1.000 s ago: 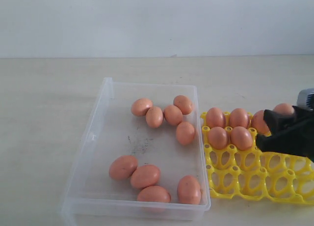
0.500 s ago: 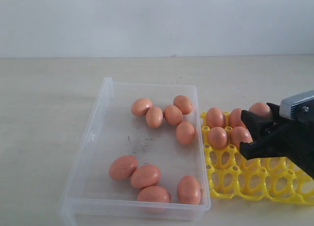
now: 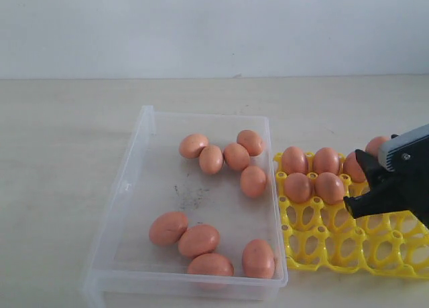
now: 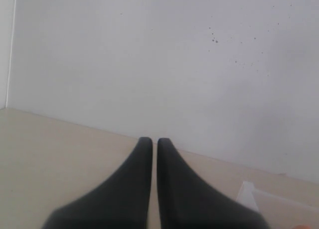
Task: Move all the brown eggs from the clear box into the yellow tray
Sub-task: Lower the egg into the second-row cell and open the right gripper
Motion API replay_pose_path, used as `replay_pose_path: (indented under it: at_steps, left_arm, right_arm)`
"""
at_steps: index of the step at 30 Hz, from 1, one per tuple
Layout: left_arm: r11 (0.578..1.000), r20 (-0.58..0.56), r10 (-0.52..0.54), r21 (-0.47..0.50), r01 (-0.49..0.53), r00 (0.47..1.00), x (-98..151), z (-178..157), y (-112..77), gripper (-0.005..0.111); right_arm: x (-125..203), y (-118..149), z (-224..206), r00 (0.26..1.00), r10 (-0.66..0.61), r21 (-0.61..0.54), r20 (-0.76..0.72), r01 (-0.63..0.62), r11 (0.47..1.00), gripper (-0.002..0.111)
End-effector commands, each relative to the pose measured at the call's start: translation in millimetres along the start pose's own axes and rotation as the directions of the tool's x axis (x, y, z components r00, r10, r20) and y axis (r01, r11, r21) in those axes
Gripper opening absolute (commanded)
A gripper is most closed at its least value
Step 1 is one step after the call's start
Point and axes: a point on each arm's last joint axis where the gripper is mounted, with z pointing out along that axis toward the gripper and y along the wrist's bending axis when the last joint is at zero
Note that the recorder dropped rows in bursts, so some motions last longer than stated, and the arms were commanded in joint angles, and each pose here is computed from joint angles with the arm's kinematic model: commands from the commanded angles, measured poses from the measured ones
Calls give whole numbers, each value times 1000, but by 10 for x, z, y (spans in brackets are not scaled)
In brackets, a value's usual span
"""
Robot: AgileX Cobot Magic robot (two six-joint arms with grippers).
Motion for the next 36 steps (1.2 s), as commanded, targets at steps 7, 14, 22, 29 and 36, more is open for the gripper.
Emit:
replay_pose_path:
  at_steps: [7,14,22,29,36]
  left_arm:
    - [1000,5,4,5,-4,1000,-10,-3,-4,4]
    - [1000,5,4,5,-4,1000,-10,-3,-4,4]
    - [1000,5,4,5,-4,1000,-10,-3,-4,4]
    - [1000,4,4,7,-4,1000,-10,-3,-5,4]
    - [999,-3,1,40,-1,1000,-6,-3,-24,4]
  right_arm:
    - [-48,-6,-2,961,273,-7,51,-273,962,0]
    - [-30,-37,-1,895,444,17,45,-445,895,0]
    - [65,33,-4,944,320,-16,-82,-322,946,0]
    - [138,58,-13,869,465,11,-167,-470,882,0]
    - [132,69,-13,815,556,15,-166,-561,827,0]
